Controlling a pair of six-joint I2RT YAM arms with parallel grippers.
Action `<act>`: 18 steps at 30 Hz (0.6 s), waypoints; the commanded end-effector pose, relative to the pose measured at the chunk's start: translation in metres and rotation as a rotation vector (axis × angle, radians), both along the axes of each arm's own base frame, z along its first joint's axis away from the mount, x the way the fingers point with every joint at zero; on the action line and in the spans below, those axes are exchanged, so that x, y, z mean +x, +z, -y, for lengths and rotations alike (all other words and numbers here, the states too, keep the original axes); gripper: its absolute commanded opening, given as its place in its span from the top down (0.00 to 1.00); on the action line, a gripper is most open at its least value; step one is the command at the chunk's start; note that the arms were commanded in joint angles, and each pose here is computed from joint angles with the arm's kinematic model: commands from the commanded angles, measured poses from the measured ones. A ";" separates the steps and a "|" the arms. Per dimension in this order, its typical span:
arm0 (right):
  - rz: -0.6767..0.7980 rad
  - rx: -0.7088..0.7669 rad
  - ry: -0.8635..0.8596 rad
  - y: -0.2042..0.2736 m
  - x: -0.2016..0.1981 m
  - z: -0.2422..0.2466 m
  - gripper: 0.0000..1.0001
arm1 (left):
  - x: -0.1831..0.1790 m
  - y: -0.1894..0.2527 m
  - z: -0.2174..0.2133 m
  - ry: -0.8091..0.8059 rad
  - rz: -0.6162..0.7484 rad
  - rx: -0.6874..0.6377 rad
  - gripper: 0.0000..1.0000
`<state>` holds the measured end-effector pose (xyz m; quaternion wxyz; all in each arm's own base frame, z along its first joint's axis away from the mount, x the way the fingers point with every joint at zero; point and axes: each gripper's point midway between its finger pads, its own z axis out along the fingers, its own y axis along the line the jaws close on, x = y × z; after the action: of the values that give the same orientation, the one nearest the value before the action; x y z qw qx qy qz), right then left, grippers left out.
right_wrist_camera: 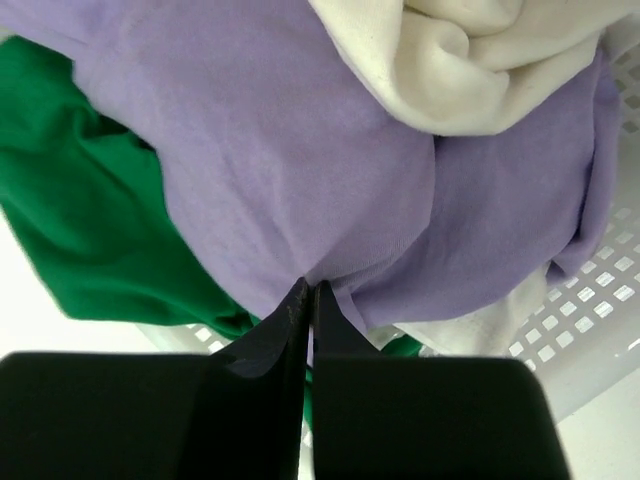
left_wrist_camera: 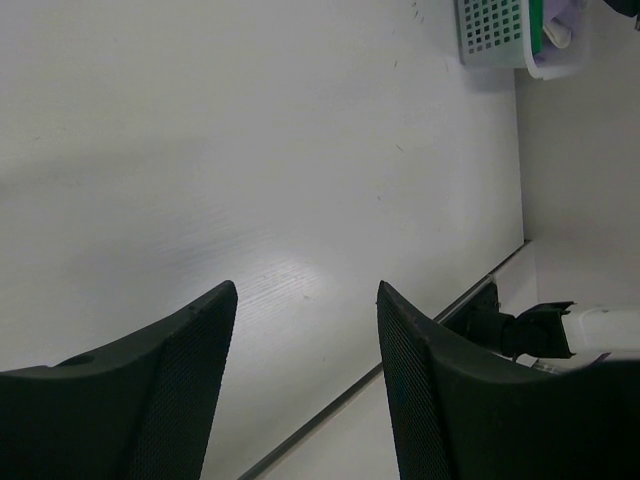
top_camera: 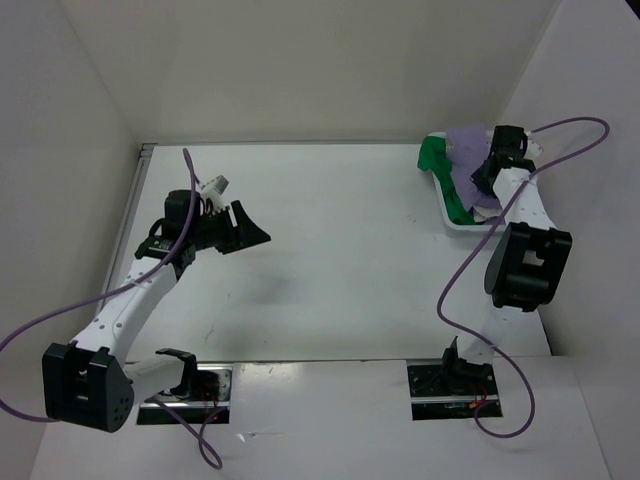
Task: Fold and stack the t-shirts
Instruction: Grab crumpled tshirt from bin with the right arm, then move the tshirt to the center of the board
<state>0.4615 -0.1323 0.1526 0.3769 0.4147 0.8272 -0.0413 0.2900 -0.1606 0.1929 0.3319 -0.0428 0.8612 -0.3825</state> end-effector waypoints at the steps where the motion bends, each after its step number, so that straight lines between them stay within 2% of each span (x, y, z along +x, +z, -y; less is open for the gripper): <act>1: 0.245 -0.049 -0.014 0.098 0.010 0.005 0.99 | 0.017 0.033 0.002 0.011 0.094 -0.023 0.33; 5: 0.403 -0.028 0.068 0.182 -0.004 -0.017 0.99 | 0.028 0.047 0.005 0.029 0.102 -0.056 0.30; 7: 0.530 -0.021 0.114 0.239 -0.017 -0.031 0.99 | 0.030 0.050 0.008 0.030 0.094 -0.078 0.29; 9: 0.618 0.014 0.165 0.275 -0.027 -0.047 0.99 | 0.028 0.055 0.012 0.039 0.082 -0.134 0.29; 10: 0.705 0.051 0.239 0.310 -0.039 -0.067 0.99 | 0.026 0.050 0.012 0.046 0.057 -0.141 0.28; 12: 0.807 0.088 0.355 0.350 -0.053 -0.103 0.99 | 0.029 0.046 0.006 0.092 0.044 -0.114 0.28; 14: 0.953 0.169 0.563 0.407 -0.081 -0.163 0.99 | 0.037 0.054 0.001 0.115 0.057 -0.109 0.28; 17: 1.046 0.326 0.837 0.447 -0.119 -0.236 0.99 | 0.047 0.058 -0.011 0.171 0.058 -0.123 0.28; 18: 1.116 0.337 0.924 0.472 -0.140 -0.253 0.99 | 0.054 0.061 -0.018 0.200 0.065 -0.118 0.28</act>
<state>0.3904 0.0433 0.5430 0.6485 0.1881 0.6654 0.3183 0.3222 -0.1563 0.2264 0.3533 -0.1105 0.8375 -0.4019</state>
